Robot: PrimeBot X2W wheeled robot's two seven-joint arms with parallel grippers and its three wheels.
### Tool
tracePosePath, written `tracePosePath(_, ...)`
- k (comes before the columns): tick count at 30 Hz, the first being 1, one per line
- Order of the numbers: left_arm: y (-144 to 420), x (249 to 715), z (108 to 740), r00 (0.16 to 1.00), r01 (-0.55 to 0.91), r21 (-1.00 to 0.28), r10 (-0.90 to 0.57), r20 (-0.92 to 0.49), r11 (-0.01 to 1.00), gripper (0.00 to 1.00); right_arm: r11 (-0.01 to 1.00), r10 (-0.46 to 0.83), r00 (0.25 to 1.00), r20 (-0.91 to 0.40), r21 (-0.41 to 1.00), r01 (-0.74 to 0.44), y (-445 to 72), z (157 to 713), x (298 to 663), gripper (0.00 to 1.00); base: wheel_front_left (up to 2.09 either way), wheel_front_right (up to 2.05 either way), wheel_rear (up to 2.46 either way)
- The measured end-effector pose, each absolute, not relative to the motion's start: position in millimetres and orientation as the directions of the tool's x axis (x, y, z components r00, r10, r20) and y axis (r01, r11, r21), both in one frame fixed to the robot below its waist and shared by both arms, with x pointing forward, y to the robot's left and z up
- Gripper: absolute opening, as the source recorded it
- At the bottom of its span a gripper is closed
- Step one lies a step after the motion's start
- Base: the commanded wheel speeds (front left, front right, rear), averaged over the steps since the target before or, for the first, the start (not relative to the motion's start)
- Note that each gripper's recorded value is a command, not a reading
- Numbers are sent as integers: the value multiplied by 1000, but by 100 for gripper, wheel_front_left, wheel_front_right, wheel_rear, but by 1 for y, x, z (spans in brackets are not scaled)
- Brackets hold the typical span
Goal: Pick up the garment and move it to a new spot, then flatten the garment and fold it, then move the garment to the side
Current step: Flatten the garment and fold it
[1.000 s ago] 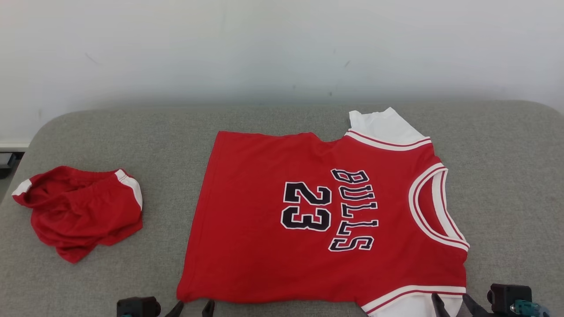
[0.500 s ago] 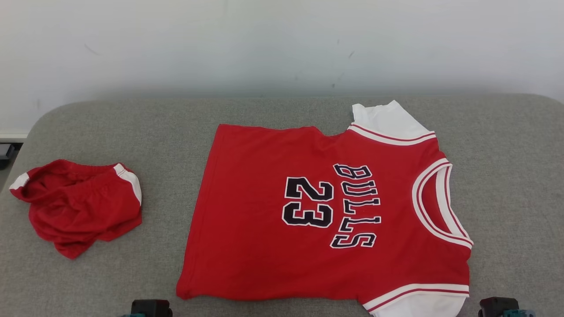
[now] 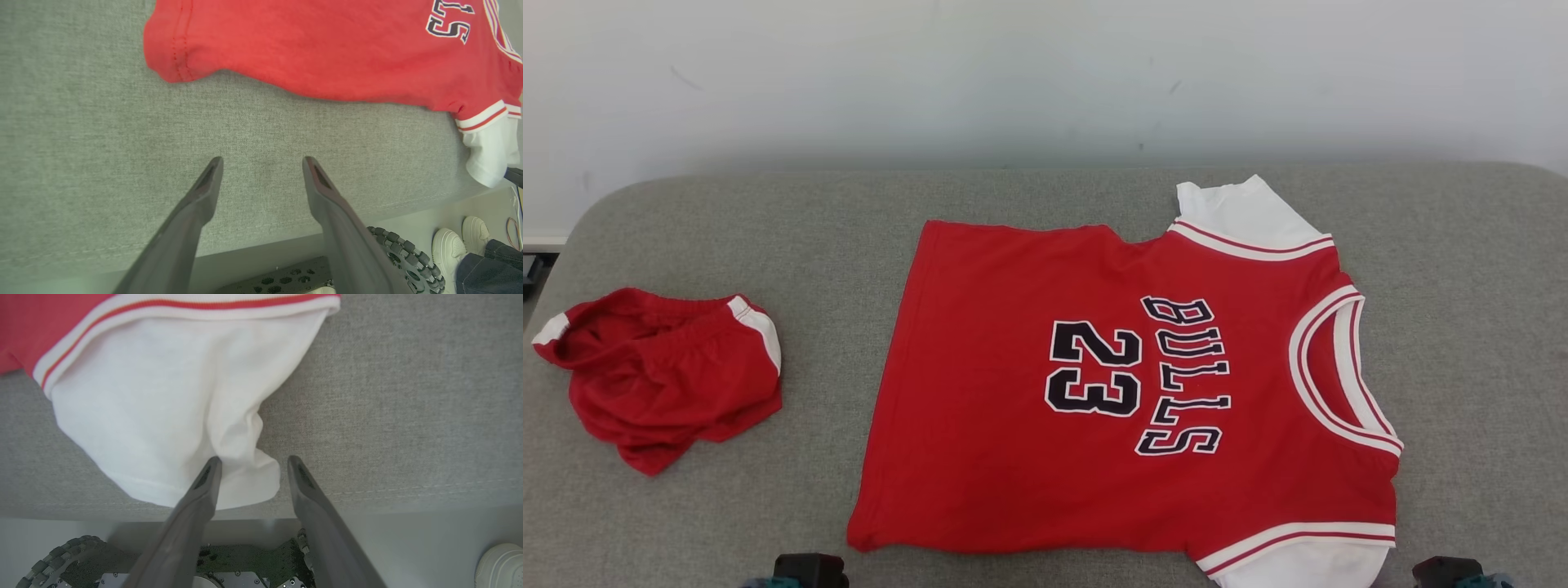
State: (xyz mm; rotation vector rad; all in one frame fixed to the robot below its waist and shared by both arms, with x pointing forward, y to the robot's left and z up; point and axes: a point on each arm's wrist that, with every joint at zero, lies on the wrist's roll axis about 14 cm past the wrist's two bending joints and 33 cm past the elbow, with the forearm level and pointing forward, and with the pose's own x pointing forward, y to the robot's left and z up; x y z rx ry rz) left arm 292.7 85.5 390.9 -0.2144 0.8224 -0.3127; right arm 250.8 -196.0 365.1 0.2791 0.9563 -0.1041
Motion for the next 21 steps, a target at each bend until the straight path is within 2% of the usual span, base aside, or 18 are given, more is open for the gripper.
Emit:
tracePosePath(1, 85, 293, 390, 635, 187, -309, -355, -686, 932, 100, 961, 32, 569, -822, 182, 208, -196, 365, 251, 66, 0, 0, 0)
tracePosePath(2, 86, 292, 389, 630, 185, -310, -355, -691, 932, 100, 962, 28, 570, -821, 177, 207, -197, 365, 251, 62, 0, 0, 0)
tracePosePath(3, 86, 292, 388, 627, 184, -311, -355, -694, 933, 100, 963, 27, 564, -825, 173, 208, -198, 365, 251, 50, 0, 0, 0)
tracePosePath(4, 86, 293, 388, 625, 182, -311, -353, -696, 933, 100, 963, 26, 557, -830, 170, 209, -198, 364, 251, 16, 0, 0, 0)
tracePosePath(5, 87, 292, 387, 623, 178, -310, -351, -700, 934, 100, 962, 24, 556, -831, 170, 212, -199, 364, 251, 0, 0, 0, 0)
tracePosePath(15, 97, 298, 386, 631, 134, -310, -322, -706, 941, 100, 960, 27, 523, -852, 168, 224, -198, 361, 250, 0, 0, 0, 0)
tracePosePath(21, 120, 324, 396, 692, 118, -237, -251, -677, 964, 100, 960, 27, 518, -855, 166, 224, -198, 363, 250, 0, 0, 0, 0)
